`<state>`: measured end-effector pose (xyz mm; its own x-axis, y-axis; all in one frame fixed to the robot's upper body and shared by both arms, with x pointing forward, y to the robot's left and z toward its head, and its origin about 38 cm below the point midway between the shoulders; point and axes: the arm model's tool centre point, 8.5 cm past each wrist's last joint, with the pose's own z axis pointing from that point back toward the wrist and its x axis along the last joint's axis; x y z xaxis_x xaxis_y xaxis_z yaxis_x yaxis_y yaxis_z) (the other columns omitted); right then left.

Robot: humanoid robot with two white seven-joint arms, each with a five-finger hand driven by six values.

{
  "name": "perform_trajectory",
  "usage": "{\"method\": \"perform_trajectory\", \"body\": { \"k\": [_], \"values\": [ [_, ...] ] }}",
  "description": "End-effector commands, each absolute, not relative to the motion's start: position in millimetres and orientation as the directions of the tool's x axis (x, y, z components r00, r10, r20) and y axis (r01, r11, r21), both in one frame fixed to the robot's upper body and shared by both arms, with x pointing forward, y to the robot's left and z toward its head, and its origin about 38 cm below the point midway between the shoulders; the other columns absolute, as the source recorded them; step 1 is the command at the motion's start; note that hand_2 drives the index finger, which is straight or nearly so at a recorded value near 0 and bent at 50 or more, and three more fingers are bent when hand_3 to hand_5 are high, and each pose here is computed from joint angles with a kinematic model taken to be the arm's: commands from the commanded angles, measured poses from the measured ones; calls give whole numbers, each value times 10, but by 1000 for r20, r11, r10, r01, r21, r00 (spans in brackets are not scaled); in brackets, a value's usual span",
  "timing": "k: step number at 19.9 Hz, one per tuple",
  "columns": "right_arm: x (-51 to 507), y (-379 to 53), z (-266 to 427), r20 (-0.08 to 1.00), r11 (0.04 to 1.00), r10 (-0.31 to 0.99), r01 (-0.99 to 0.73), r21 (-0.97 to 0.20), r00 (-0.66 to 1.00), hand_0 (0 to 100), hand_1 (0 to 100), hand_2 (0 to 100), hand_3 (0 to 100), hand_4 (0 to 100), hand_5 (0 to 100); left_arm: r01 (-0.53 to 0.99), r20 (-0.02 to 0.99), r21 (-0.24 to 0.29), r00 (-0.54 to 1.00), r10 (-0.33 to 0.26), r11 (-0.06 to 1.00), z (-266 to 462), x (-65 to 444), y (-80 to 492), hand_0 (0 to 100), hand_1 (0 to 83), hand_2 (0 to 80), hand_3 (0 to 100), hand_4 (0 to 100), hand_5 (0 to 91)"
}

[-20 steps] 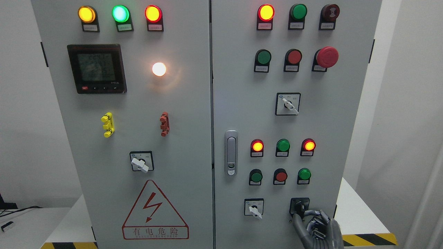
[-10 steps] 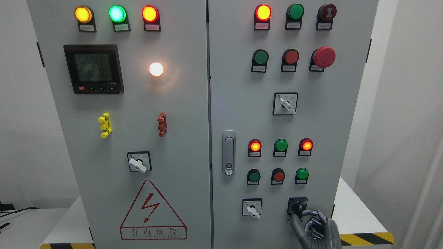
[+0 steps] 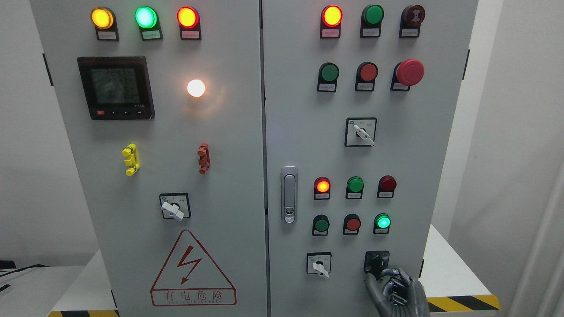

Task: Trip black knob to open circuit

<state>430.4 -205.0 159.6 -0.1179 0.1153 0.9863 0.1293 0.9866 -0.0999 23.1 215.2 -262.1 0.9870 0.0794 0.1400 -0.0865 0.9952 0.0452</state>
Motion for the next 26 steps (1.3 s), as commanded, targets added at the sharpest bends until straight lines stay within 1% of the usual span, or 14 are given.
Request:
{"method": "perform_trajectory", "body": {
  "k": [1, 26],
  "values": [
    [4301, -1976, 1610, 986, 988, 111, 124, -95, -127, 317, 704, 537, 929, 937, 999, -56, 140, 45, 989, 49, 997, -2621, 231, 2149, 120, 389, 0, 0, 0, 0],
    [4304, -1993, 1621, 985, 987, 112, 129, -95, -130, 316, 692, 535, 932, 937, 999, -56, 140, 43, 989, 49, 998, -2621, 231, 2140, 120, 389, 0, 0, 0, 0]
  ]
}}
